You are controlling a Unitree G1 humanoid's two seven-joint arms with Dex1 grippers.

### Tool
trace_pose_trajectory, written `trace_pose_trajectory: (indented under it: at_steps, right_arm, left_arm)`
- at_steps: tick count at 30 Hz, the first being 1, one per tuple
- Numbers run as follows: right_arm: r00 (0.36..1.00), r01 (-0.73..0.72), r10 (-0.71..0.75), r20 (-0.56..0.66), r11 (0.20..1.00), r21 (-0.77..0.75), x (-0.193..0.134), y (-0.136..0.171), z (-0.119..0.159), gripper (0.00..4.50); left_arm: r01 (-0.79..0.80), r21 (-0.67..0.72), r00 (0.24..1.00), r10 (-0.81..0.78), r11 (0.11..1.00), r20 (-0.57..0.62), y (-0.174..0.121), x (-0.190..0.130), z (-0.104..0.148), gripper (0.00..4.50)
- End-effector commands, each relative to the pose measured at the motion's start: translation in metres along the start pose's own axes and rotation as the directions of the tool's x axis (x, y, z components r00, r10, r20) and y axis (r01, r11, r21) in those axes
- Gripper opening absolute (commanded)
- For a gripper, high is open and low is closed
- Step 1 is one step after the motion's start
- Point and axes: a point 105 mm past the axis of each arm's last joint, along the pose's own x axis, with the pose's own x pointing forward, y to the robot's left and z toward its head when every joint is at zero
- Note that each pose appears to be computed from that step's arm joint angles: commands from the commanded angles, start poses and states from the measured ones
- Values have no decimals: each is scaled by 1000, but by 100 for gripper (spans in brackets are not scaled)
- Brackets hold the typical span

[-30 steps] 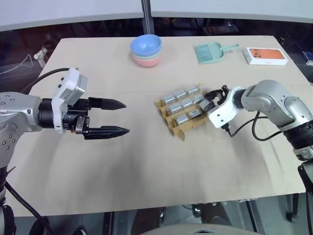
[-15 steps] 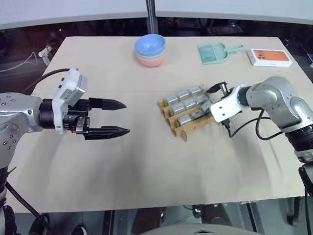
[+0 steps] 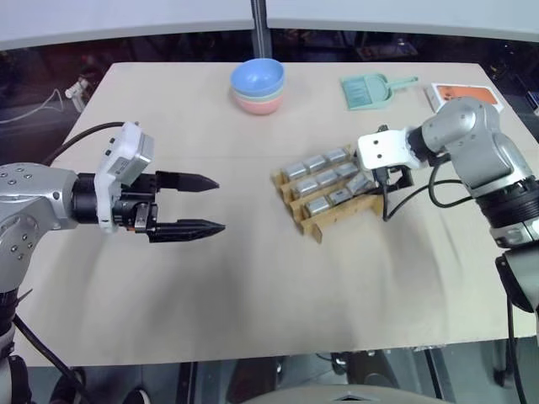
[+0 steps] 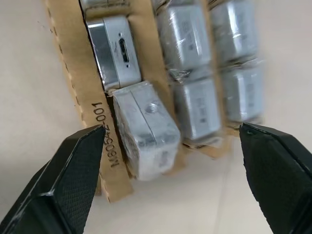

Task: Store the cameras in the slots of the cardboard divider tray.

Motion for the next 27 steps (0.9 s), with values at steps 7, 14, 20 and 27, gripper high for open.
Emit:
trace_pose_trajectory:
  at_steps: [7,14,20,27]
  right_arm:
    - [1000,-10,10,4,999,-48,-6,-10,6,263]
    - [999,-13,14,52,999,-30,-8,-11,14,68]
    - [987,-28,18,158,998,63,-15,-11,16,68]
    - [920,-105,42,390,984,143,-19,-2,3,68]
  left_arm:
    - [-35,41,999,34,999,18,-4,-8,9,450]
    - [-34,80,999,31,996,34,-4,-7,13,450]
    - [-22,90,999,19,996,39,-4,-6,15,450]
    - [-16,91,999,12,996,46,-3,-4,17,450]
